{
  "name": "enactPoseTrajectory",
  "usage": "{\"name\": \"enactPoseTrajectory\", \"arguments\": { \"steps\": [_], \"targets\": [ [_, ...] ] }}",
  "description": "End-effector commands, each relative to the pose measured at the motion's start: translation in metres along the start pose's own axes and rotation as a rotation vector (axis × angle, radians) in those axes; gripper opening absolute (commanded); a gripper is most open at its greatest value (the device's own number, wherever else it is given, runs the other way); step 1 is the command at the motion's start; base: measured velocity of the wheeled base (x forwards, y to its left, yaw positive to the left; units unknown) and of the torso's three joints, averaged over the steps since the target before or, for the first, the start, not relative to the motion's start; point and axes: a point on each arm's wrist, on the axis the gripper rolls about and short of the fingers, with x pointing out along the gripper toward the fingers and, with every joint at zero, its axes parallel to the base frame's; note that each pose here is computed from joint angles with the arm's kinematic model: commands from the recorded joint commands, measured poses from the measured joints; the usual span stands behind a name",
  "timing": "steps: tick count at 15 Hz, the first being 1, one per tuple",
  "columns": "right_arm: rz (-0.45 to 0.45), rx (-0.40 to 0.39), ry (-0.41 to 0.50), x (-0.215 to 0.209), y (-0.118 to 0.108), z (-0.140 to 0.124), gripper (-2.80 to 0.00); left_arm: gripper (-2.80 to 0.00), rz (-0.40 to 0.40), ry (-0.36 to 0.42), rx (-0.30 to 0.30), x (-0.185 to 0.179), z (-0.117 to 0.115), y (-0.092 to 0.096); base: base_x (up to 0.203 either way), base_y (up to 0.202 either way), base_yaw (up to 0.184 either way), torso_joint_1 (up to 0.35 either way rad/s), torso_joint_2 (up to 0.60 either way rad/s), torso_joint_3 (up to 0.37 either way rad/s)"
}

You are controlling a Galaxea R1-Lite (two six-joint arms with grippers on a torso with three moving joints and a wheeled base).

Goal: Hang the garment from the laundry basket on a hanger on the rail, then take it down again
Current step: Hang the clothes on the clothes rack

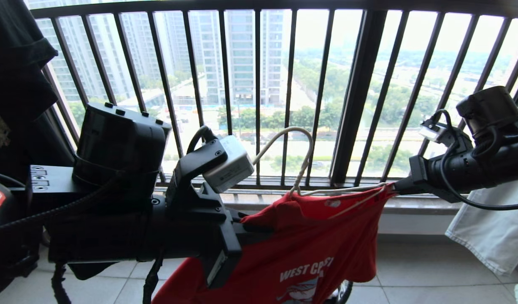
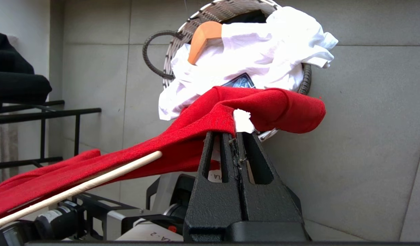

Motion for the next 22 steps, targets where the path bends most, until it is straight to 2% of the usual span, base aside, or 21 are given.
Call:
{"name": "enactPoseTrajectory", "arguments": {
  "steps": [1,8,11,14,18,20,22],
  "targets": [
    [-0.004,0.010,0.008,-0.004,0.001,0.002,-2.80,-2.80,-0.009,0.018,0.025,0.004,-0.004,0.000,0.000,0.000,0.000,0.000,0.00,0.000],
    [0.004,-0.001,-0.015,-0.015,0.006,0.001,-2.80,-2.80,-0.019,0.060,0.020,0.019,-0.012,0.003,0.000,0.000,0.000,0.000,0.00,0.000],
    [0.042,-0.057,-0.064,-0.028,0.024,0.004,-2.80,-2.80,0.011,0.004,0.014,0.033,-0.010,0.014,0.000,0.000,0.000,0.000,0.00,0.000],
    [0.057,-0.118,-0.109,-0.039,0.051,0.017,-2.80,-2.80,0.041,-0.067,-0.060,0.050,-0.009,0.025,0.000,0.000,0.000,0.000,0.00,0.000],
    [-0.030,-0.229,-0.169,-0.039,0.094,0.029,-2.80,-2.80,0.108,-0.146,-0.105,0.068,-0.007,0.041,0.000,0.000,0.000,0.000,0.00,0.000],
    [-0.079,-0.296,-0.223,-0.043,0.112,0.035,-2.80,-2.80,0.184,-0.172,-0.119,0.080,-0.006,0.048,0.000,0.000,0.000,0.000,0.00,0.000],
    [-0.184,-0.381,-0.266,-0.036,0.129,0.037,-2.80,-2.80,0.192,-0.224,-0.118,0.094,-0.007,0.046,0.000,0.000,0.000,0.000,0.00,0.000]
  ]
}}
